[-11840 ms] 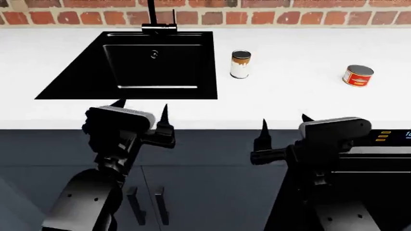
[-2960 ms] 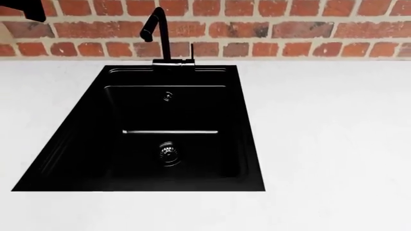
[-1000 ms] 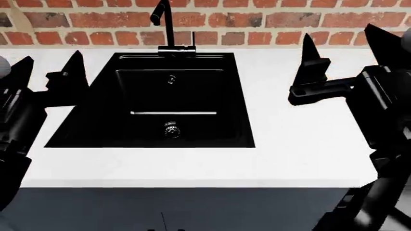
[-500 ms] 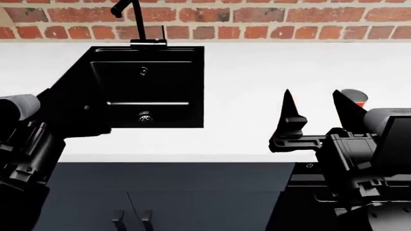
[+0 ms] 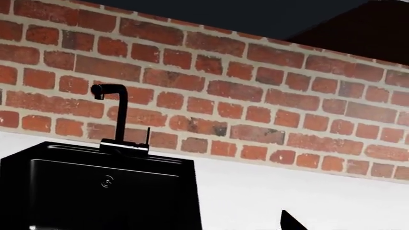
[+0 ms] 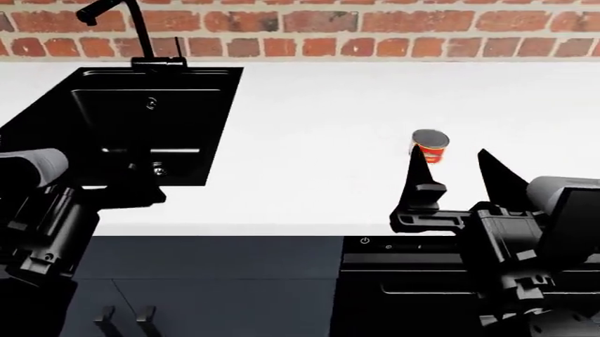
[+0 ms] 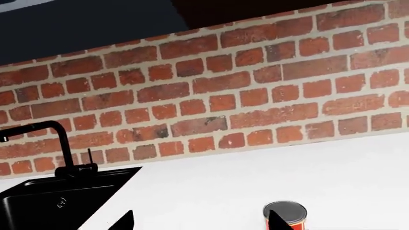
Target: Pick the cans from the counter and place them in their designated side in the cabinet.
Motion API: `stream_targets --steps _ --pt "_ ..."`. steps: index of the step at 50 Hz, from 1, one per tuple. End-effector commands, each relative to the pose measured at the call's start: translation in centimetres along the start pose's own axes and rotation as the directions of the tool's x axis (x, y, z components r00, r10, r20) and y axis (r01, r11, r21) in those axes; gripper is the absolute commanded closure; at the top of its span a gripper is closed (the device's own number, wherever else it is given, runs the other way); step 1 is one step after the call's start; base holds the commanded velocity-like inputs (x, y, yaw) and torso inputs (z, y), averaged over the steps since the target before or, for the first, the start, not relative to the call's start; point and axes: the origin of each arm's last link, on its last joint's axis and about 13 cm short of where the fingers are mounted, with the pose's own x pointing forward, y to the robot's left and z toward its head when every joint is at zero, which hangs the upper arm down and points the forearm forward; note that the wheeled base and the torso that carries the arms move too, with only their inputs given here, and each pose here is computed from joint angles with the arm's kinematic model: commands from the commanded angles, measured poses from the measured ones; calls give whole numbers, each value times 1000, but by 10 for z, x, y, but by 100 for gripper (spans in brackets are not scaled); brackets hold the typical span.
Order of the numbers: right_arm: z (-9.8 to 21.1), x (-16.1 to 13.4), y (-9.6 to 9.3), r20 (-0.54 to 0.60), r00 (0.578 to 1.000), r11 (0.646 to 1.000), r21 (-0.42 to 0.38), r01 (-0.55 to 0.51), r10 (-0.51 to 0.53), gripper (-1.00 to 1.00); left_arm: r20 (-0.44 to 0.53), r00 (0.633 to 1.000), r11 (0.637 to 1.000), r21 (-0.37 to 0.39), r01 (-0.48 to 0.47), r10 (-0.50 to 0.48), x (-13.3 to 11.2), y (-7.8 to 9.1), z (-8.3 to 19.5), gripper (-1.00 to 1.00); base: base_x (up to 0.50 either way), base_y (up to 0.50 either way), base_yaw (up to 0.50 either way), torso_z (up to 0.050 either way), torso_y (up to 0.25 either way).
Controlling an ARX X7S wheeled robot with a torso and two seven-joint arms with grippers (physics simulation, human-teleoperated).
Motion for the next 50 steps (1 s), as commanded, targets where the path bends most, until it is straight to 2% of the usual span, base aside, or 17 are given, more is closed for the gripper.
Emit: stream_targets --steps 1,17,21,26,30,35,42,50 --pt "-4 1 0 -5 1000 1000 14 -4 4 -100 -1 1000 1000 5 -3 3 -2 0 -1 -100 0 -500 0 0 0" --pt "-7 2 1 -14 1000 1000 9 -2 2 -100 -4 1000 1000 3 -2 2 -1 1 -2 -100 0 -500 0 0 0" --pt "-9 4 1 -32 999 1000 26 1 0 -100 -2 1000 1000 8 -7 7 -1 2 -2 -100 0 0 0 0 0" --pt "-12 11 0 -60 998 999 -18 27 -28 -100 23 998 998 48 -51 50 7 3 -2 -100 0 0 0 0 0" --pt "-17 18 -2 -106 994 994 -106 -34 23 -100 48 994 990 95 -100 96 18 7 -1 -100 0 0 0 0 0" --pt "-15 30 -7 -151 987 995 -69 -68 57 -100 69 989 983 128 -135 127 27 14 2 -100 0 0 0 0 0" --pt "-11 54 -13 -239 966 989 -91 -120 95 -100 75 987 977 150 -149 139 30 18 1 -100 0 0 0 0 0" --pt "-11 65 -10 -292 947 981 -93 -170 136 -100 69 987 976 149 -157 148 30 20 -1 -100 0 0 0 0 0"
